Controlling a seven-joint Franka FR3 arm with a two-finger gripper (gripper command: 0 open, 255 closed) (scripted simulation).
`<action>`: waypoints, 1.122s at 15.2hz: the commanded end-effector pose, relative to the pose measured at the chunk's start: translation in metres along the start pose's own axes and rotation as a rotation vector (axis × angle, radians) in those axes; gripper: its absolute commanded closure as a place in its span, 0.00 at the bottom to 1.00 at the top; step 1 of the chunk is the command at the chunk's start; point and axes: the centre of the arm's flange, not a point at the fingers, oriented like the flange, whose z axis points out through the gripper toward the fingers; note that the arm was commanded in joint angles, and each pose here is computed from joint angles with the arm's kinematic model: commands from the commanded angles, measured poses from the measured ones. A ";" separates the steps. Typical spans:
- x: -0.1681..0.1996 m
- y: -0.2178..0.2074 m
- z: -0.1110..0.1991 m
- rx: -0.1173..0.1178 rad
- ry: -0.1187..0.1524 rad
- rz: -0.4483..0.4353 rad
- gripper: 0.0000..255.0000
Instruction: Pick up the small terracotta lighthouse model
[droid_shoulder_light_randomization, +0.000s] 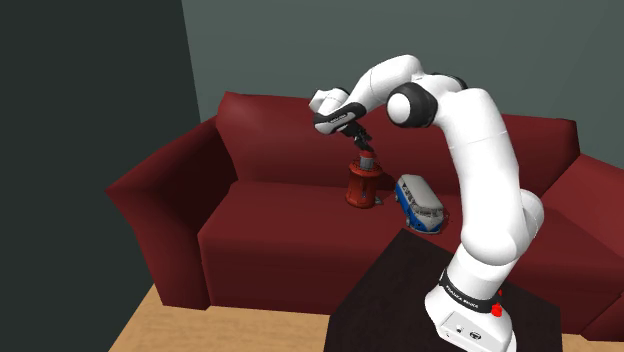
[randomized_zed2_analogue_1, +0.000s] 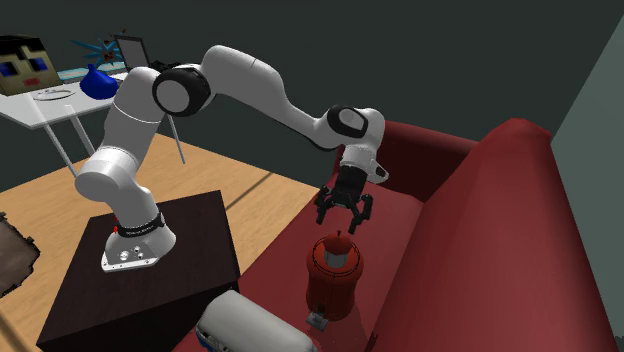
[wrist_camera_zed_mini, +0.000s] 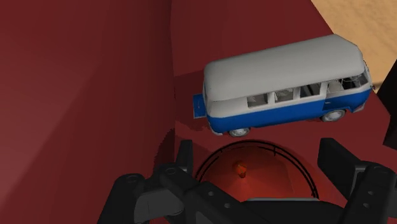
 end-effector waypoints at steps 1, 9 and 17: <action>0.010 0.004 0.005 -0.007 -0.011 -0.006 0.00; 0.034 -0.002 0.021 -0.006 -0.011 -0.006 1.00; 0.034 -0.002 0.021 -0.006 -0.011 -0.006 1.00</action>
